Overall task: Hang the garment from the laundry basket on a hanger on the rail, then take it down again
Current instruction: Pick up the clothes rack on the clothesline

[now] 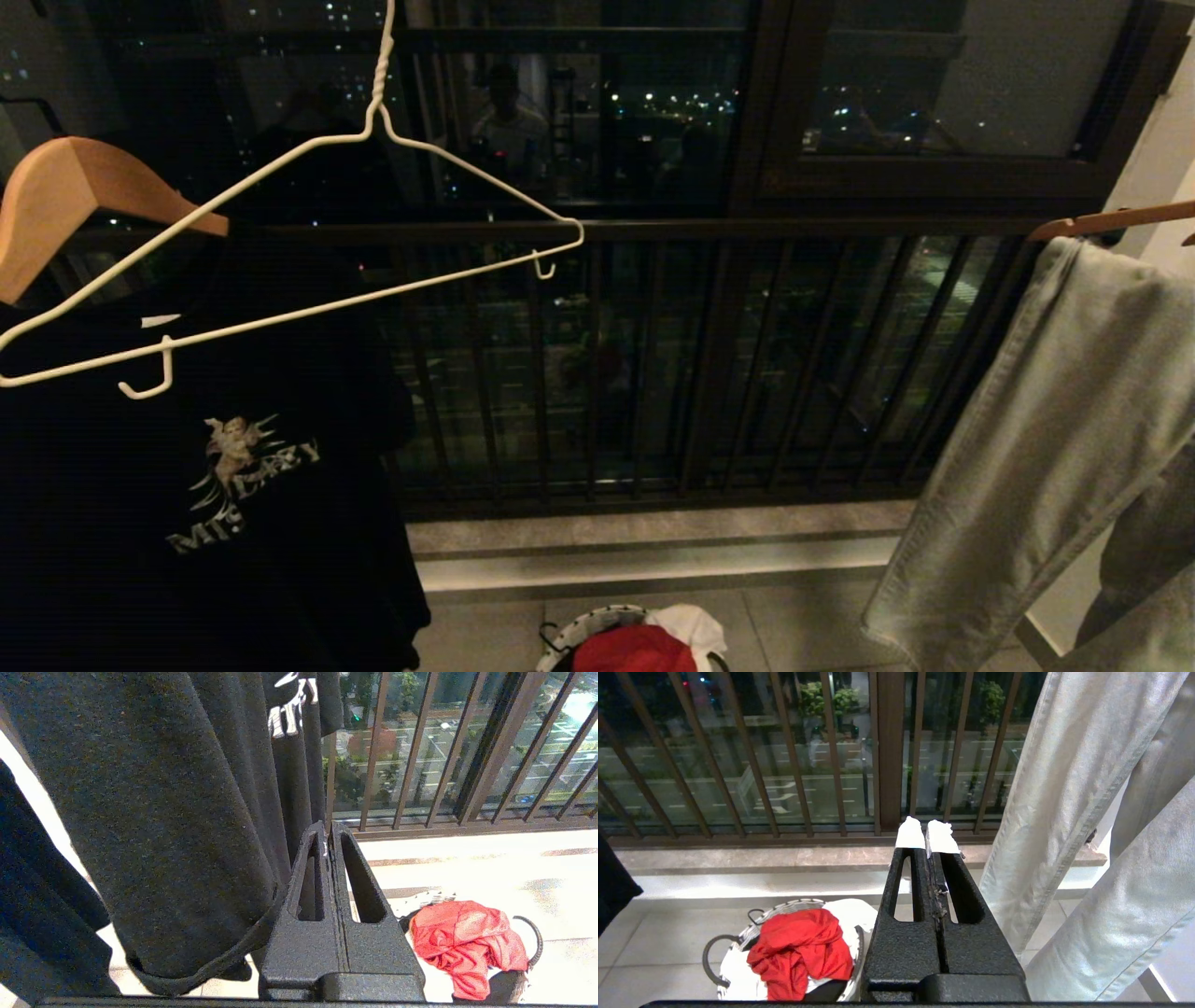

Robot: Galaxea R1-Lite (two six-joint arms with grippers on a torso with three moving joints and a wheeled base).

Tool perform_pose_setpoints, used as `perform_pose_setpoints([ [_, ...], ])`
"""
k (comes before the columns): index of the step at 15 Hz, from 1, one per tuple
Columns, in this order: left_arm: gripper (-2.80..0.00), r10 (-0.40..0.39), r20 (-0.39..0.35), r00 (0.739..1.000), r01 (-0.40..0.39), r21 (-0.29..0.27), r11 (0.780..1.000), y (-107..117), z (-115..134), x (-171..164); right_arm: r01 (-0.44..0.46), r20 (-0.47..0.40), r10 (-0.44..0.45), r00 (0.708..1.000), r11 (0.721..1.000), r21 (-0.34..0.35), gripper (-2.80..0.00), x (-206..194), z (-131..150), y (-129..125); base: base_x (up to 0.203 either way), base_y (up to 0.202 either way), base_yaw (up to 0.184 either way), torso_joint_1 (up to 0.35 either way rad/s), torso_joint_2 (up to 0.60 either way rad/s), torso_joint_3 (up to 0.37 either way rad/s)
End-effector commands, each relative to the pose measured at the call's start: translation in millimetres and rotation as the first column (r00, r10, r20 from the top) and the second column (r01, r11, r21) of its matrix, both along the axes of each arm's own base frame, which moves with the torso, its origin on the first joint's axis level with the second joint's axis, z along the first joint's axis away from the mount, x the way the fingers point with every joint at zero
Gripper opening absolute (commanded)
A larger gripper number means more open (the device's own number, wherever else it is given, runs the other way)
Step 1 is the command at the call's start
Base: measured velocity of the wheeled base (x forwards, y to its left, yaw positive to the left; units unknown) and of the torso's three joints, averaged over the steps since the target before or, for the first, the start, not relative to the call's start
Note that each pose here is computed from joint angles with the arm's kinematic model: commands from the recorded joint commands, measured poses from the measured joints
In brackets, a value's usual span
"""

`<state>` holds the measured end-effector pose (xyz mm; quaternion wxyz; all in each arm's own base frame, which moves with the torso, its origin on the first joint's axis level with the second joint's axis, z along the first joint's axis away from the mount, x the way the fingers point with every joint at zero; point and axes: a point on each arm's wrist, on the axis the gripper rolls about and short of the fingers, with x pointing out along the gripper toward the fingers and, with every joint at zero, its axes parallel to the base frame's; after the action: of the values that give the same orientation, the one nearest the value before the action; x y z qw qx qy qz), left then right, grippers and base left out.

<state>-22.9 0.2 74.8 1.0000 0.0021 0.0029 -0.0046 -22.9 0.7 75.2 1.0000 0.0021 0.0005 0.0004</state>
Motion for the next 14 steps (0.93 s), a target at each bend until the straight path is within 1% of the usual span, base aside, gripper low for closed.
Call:
perform_pose_setpoints([
  [1,-2.8,0.0,-0.003,1.0,0.0,0.0,1.0,0,-1,0,-0.001,0.001,0.001,1.0,1.0,0.0,-2.8,0,0,0,0.0,0.0,0.0,0.0,0.0,0.0],
  [5,-2.8,0.0,-0.003,1.0,0.0,-0.003,1.0,0,-1,0,-0.001,0.001,0.001,1.0,1.0,0.0,-2.8,0,0,0,0.0,0.0,0.0,0.0,0.0,0.0],
  [6,-2.8,0.001,0.003,1.0,-0.001,-0.002,1.0,0,1,0,-0.001,0.0,0.001,1.0,1.0,0.0,-2.8,0,0,0,0.0,0.0,0.0,0.0,0.0,0.0],
  [7,-2.8,0.001,0.025,1.0,-0.001,-0.005,1.0,0,7,-2,-0.001,0.0,0.001,1.0,1.0,0.0,-2.8,0,0,0,0.0,0.0,0.0,0.0,0.0,0.0],
  [8,-2.8,-0.003,0.066,0.998,0.003,-0.006,1.0,0,22,-6,-0.001,0.001,0.001,1.0,1.0,0.0,-2.8,0,0,0,0.0,0.0,0.0,0.0,0.0,0.0],
  [9,-2.8,-0.006,0.089,0.996,0.006,-0.007,1.0,0,38,-10,-0.001,0.0,0.001,1.0,1.0,0.0,-2.8,0,0,0,0.0,0.0,0.0,0.0,0.0,0.0],
  [11,-2.8,-0.009,0.065,0.998,0.009,-0.008,1.0,0,79,-9,-0.001,0.0,0.001,1.0,1.0,0.0,-2.8,0,0,0,0.0,0.0,0.0,0.0,0.0,0.0],
  [14,-2.8,-0.018,0.061,0.998,0.019,-0.005,1.0,0,147,4,0.0,0.0,0.0,1.0,1.0,0.0,-2.8,0,0,0,0.0,0.0,0.0,0.0,0.0,0.0],
])
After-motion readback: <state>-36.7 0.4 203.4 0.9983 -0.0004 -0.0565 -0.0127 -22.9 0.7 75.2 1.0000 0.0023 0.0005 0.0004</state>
